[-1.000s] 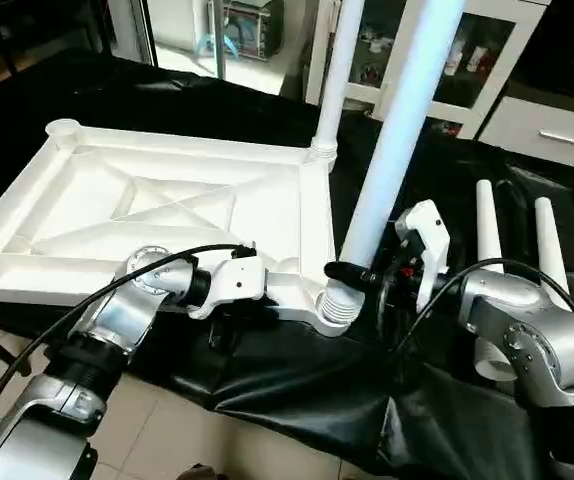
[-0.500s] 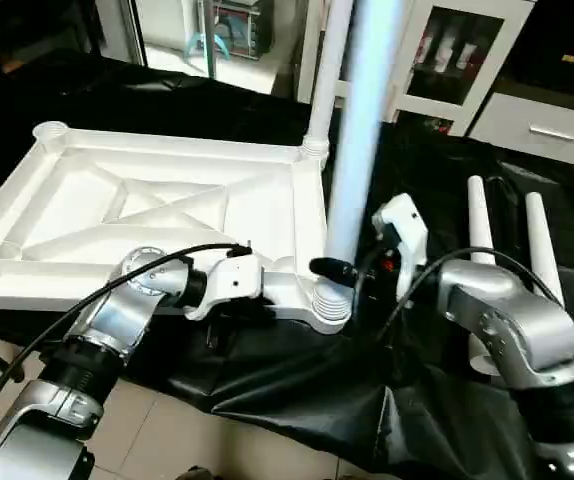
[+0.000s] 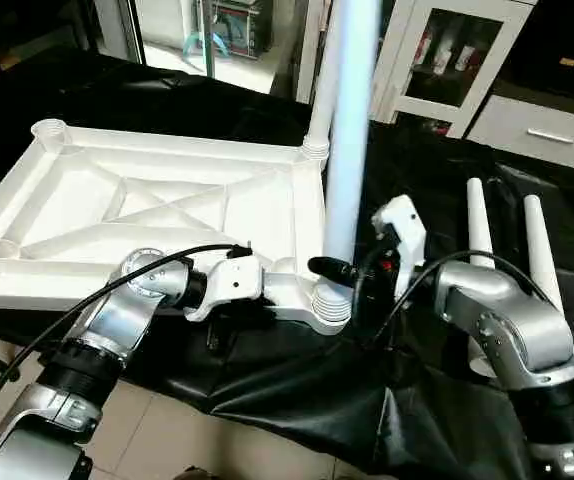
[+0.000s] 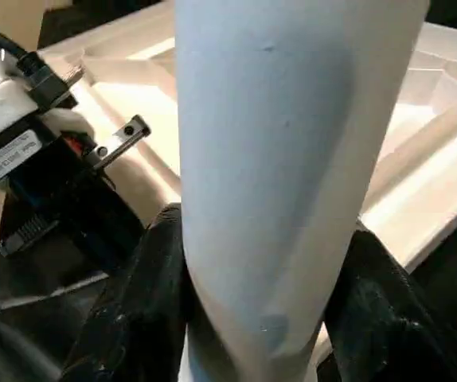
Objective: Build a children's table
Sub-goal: Pick table leg
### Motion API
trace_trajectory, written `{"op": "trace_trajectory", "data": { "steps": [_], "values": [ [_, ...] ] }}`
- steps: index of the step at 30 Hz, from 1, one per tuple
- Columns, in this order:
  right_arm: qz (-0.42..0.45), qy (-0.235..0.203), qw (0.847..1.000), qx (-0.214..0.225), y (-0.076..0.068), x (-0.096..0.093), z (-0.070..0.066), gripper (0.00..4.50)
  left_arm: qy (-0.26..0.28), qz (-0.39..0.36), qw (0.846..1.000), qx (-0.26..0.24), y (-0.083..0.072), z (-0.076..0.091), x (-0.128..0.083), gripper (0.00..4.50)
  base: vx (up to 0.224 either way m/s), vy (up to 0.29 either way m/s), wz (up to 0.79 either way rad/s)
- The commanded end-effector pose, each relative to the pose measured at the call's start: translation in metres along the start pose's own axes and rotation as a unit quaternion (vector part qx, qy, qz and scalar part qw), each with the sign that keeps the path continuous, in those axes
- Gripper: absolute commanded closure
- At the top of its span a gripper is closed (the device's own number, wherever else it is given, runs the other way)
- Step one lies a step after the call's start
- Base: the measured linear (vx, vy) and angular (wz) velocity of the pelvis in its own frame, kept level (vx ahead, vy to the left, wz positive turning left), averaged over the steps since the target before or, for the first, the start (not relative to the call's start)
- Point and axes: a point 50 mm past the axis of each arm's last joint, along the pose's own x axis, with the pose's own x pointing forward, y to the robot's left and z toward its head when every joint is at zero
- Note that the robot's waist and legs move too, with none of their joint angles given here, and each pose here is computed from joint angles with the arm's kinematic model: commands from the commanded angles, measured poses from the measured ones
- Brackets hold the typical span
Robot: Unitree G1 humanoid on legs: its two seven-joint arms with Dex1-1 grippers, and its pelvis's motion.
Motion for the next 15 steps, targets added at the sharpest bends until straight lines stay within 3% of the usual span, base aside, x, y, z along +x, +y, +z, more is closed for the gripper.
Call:
{"op": "trace_trajectory", "data": {
  "steps": [1, 7, 15],
  "values": [
    [-0.06, 0.031, 0.997, 0.031, -0.015, -0.011, -0.021, 2.66, -0.015, -0.006, 0.999, -0.042, -0.013, -0.011, 0.012, 4.5, 0.0, 0.0, 0.0],
    [-0.108, -0.005, 0.992, 0.072, -0.019, -0.019, -0.034, 2.67, -0.013, 0.001, 0.999, -0.045, -0.012, -0.011, 0.012, 4.5, 0.0, 0.0, 0.0],
    [-0.121, -0.037, 0.987, 0.1, -0.008, -0.024, -0.051, 2.67, -0.011, 0.009, 0.999, -0.047, -0.009, -0.012, 0.011, 4.5, 0.0, 0.0, 0.0]
  ]
}}
